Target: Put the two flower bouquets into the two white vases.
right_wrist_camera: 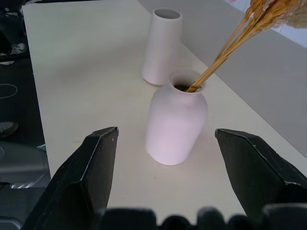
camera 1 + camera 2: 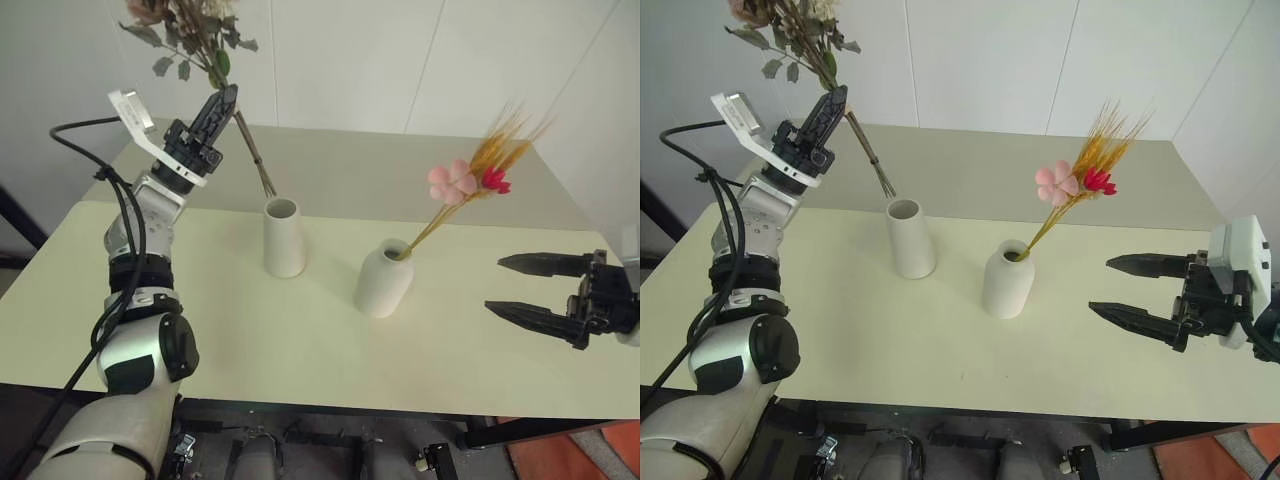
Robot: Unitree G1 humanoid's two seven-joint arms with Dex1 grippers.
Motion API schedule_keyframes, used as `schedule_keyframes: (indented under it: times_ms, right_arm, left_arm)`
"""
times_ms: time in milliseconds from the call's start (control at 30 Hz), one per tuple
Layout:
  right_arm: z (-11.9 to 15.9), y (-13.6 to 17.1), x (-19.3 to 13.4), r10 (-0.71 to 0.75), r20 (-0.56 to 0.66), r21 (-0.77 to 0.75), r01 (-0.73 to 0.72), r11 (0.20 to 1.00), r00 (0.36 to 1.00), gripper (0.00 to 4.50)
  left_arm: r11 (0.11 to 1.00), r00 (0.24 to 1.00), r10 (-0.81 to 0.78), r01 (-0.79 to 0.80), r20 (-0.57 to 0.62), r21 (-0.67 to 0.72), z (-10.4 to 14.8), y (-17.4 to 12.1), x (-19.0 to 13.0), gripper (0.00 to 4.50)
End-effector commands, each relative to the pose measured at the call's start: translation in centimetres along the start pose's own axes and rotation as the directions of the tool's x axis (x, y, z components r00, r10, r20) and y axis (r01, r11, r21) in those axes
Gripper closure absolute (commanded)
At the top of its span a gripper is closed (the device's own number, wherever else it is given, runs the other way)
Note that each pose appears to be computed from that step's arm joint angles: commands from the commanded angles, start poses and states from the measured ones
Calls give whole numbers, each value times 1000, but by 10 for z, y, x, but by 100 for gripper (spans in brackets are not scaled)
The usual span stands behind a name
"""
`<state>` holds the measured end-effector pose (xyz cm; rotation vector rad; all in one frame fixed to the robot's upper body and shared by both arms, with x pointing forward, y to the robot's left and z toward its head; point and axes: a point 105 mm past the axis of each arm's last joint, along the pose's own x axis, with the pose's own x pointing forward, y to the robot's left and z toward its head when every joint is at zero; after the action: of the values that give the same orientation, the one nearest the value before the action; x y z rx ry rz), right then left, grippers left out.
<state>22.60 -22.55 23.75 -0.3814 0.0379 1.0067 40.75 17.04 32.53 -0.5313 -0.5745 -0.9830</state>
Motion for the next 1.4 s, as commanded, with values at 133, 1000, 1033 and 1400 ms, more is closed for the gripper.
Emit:
schedule_keyframes:
  times_ms: [133, 1000, 1033, 1400]
  right_arm:
    - [12, 5, -6, -39, 21, -56, 40, 998, 999, 62]
    - [3, -2, -2, -47, 37, -66, 49, 997, 998, 62]
    - [3, -3, -1, -44, 40, -69, 47, 997, 998, 62]
    - [0, -11, 0, -36, 41, -85, 39, 996, 999, 62]
  left_arm:
    - [998, 997, -53, 56, -55, 41, -17, -2, 9, 444]
    - [967, 842, -109, 214, -529, 141, -73, -5, -65, 3]
    - [965, 852, -85, 199, -517, 169, -67, -3, -63, 3]
    - [917, 852, -58, 251, -521, 310, -12, -23, -73, 3]
